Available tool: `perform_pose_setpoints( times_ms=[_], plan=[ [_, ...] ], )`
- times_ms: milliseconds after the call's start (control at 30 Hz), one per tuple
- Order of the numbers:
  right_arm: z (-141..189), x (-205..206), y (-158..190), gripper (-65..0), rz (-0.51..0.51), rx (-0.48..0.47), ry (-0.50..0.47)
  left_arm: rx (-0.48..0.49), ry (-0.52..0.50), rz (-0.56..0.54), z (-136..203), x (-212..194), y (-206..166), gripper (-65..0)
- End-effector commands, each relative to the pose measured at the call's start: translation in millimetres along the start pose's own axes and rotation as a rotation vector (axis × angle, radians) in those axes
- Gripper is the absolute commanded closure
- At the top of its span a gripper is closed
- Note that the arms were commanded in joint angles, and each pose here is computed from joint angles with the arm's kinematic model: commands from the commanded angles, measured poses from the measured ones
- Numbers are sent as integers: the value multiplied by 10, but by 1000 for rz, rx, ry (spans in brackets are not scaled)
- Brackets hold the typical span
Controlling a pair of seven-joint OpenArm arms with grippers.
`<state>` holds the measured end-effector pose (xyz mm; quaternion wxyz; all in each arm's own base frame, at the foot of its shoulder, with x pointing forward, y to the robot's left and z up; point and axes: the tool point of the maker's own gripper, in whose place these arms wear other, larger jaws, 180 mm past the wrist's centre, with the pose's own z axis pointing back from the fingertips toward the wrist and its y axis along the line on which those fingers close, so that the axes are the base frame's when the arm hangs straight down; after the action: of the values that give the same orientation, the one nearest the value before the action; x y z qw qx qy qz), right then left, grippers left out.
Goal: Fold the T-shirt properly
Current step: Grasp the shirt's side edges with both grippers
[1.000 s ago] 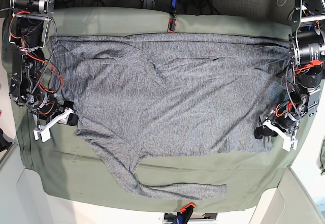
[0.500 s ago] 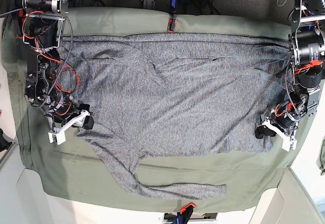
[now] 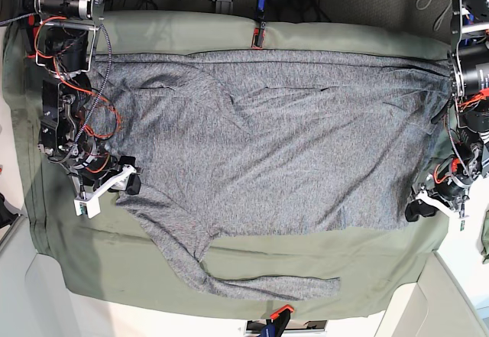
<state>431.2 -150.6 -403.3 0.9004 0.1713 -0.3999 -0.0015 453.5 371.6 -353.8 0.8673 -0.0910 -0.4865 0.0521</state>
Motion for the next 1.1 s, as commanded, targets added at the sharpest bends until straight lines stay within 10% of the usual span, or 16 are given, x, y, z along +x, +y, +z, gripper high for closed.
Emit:
perform_pose_setpoints(
  times_ms=[0,167,667,867,1067],
  plan=[
    [23,220,-3,-269,20,-3,-46,0,-102,-16,49,390,29,-327],
    [22,179,-12,-270,29,-8,-23,208,-151,-63,85,475,376,-327],
    [21,143,-13,-269,29,-8,-4,70,-51,-55,-295,-15,-283,-327],
    [21,145,-11,-269,29,-8,-5,182,-48,-59,-299,-32,-128,-323],
    [21,162,-10,-193,29,-7,-14,189,-73,-68,-282,20,-98,-30]
  ],
)
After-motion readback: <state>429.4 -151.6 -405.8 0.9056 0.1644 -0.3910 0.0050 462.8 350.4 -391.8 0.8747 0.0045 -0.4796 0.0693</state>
